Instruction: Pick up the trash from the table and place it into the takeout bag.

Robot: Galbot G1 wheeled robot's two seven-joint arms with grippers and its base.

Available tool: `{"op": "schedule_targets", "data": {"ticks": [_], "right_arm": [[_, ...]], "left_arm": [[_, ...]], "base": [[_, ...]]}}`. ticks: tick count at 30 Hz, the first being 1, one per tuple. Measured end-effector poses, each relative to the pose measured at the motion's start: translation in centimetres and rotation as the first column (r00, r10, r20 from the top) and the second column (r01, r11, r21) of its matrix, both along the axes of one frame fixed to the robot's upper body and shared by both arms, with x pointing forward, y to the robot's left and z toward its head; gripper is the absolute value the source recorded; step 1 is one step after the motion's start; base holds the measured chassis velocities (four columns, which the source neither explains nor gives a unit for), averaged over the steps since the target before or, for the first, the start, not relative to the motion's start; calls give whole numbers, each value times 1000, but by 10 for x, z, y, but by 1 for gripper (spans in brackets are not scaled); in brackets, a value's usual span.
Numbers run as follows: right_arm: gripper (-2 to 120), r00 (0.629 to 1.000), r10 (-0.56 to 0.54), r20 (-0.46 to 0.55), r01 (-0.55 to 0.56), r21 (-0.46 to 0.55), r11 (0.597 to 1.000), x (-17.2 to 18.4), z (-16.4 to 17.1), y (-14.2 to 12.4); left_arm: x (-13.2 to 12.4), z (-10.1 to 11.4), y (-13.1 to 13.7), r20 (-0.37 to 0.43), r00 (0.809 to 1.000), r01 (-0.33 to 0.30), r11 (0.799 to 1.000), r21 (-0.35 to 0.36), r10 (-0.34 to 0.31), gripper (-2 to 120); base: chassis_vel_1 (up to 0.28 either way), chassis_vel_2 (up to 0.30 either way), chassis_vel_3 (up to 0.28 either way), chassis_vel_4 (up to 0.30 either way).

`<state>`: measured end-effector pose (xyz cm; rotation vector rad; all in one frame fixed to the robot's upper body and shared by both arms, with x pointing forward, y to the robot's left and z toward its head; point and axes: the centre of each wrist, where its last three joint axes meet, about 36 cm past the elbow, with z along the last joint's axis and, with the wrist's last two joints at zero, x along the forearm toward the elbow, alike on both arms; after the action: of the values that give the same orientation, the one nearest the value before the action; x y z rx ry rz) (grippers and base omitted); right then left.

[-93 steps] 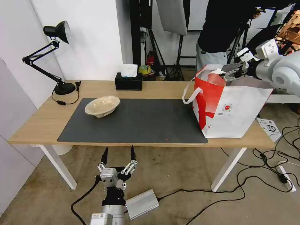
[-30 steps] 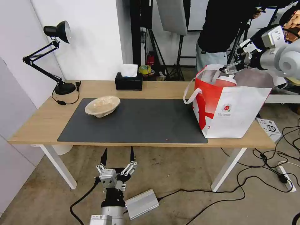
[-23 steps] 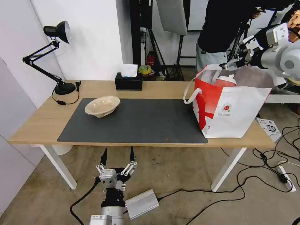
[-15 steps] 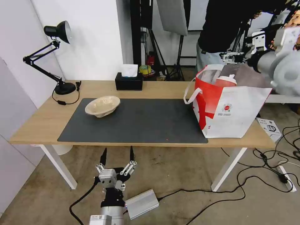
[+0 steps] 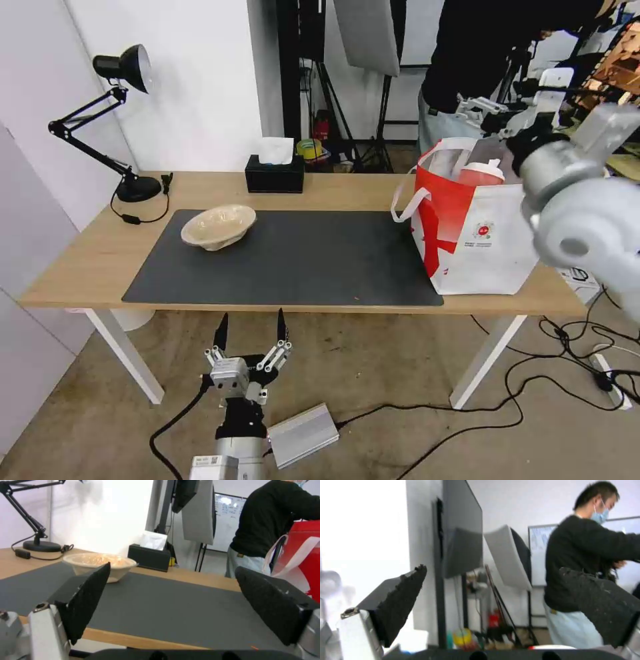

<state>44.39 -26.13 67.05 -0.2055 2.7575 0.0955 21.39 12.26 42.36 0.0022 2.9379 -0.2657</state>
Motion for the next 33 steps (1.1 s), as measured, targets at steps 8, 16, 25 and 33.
{"op": "schedule_targets", "data": {"ticks": [8,16,25,33], "right_arm": [[100,998,20,64,-24,60,998,-23,-19,8],[100,999,46,26,-48,96,994,-57,-61,28],[100,992,118,-33,-114,111,987,-94,-83,44],[100,989,138,-49,-133,80,988,-121,-100,49]], "left_arm": [[-1,4,1,6,1000,-3,1000,-3,3,100],[-5,8,2,9,1000,-8,1000,-3,8,100],[-10,13,9,21,999,-30,1000,1,30,100],[-9,13,9,26,999,-29,1000,3,29,100]], "base": [[0,0,0,0],[0,0,0,0],[0,0,0,0],[0,0,0,0]]}}
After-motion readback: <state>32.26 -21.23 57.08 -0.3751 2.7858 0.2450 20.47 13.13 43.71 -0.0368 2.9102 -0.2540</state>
